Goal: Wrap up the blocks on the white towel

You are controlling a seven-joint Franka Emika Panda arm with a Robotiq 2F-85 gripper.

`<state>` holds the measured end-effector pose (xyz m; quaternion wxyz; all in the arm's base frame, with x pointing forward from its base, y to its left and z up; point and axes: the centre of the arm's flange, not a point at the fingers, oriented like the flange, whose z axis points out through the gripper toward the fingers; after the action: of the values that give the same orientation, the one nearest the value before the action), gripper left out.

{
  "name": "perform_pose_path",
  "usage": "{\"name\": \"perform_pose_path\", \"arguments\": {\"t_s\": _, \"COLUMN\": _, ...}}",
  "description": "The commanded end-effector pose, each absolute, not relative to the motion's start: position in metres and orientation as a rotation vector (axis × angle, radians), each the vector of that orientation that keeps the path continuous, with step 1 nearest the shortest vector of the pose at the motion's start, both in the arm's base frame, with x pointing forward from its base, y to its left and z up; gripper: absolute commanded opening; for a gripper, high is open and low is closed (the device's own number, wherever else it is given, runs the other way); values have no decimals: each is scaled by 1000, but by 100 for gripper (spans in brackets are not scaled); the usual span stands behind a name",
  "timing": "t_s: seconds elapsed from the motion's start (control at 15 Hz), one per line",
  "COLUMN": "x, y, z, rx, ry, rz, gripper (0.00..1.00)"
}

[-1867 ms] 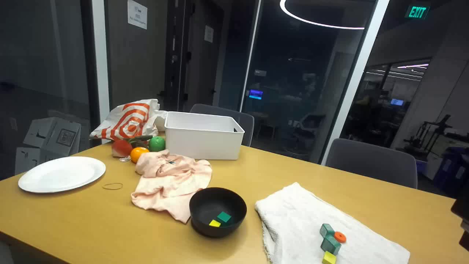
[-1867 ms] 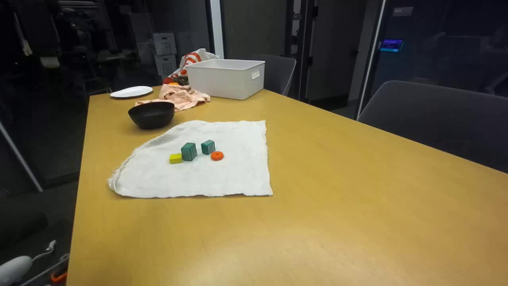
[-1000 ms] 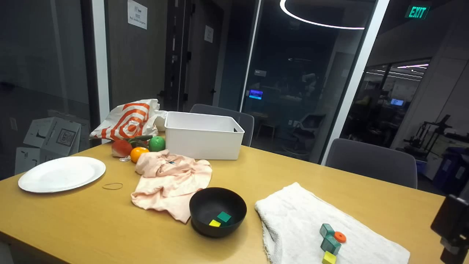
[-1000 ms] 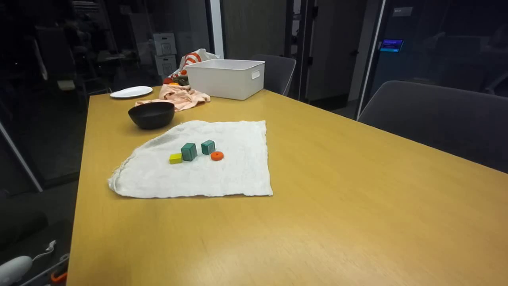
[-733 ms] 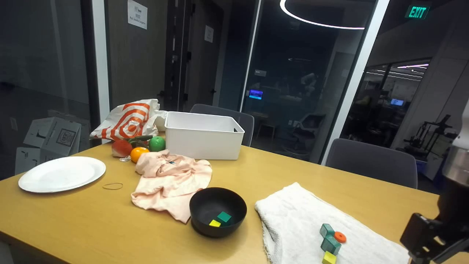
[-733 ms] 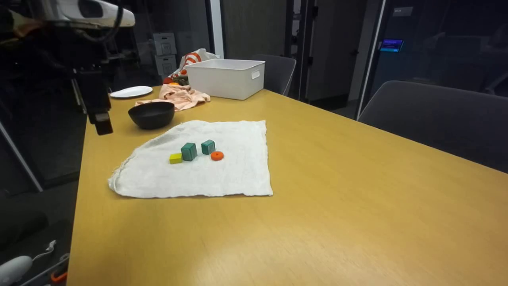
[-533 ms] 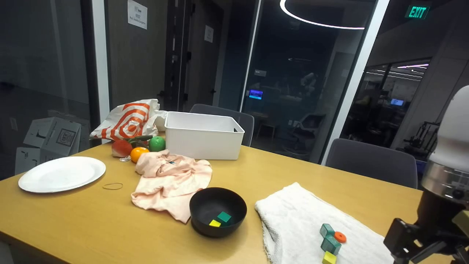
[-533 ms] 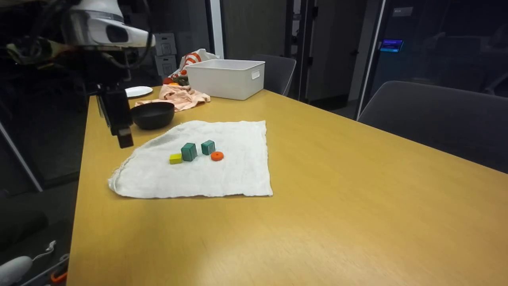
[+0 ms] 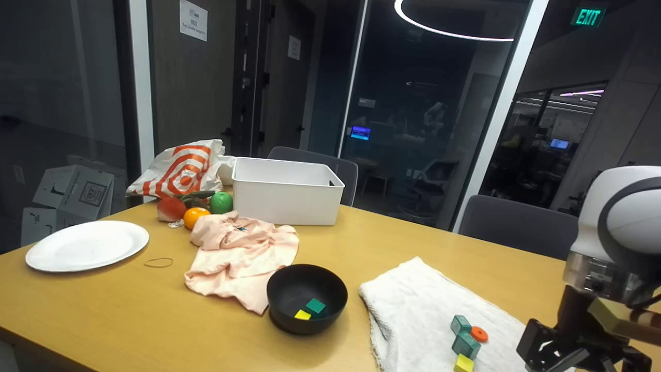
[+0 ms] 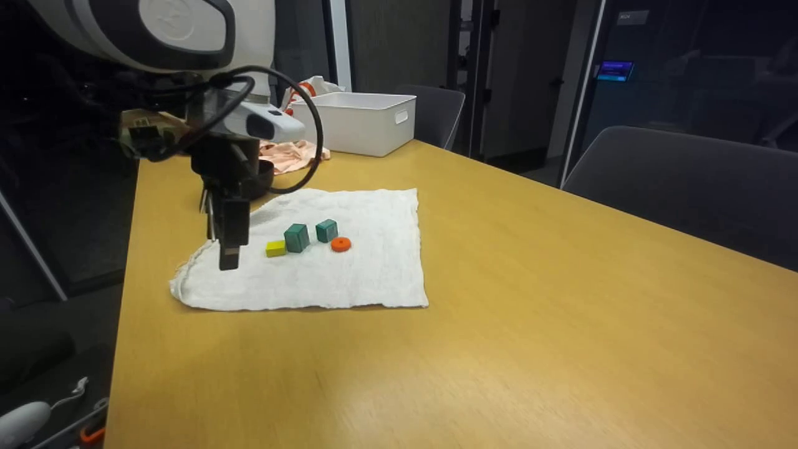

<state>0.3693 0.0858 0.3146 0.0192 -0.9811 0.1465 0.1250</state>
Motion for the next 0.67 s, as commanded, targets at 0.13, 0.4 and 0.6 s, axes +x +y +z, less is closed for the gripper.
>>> {"name": "perform_pose_path", "arguments": {"t_s": 0.13, "x": 353, "y": 136, "z": 320, "rx": -3021, "ry": 342, "rz": 327, "gripper": 100}}
{"name": "perform_pose_path", "arguments": {"t_s": 0.4, "x": 337, "y": 156, "z": 310, "rx": -3067, "ry": 358, "rz": 281, "gripper": 100}}
{"name": "perform_pose_path", "arguments": {"t_s": 0.6, "x": 330, "y": 165, "z": 292, "rx": -3141, "ry": 367, "rz": 280, "gripper": 100}}
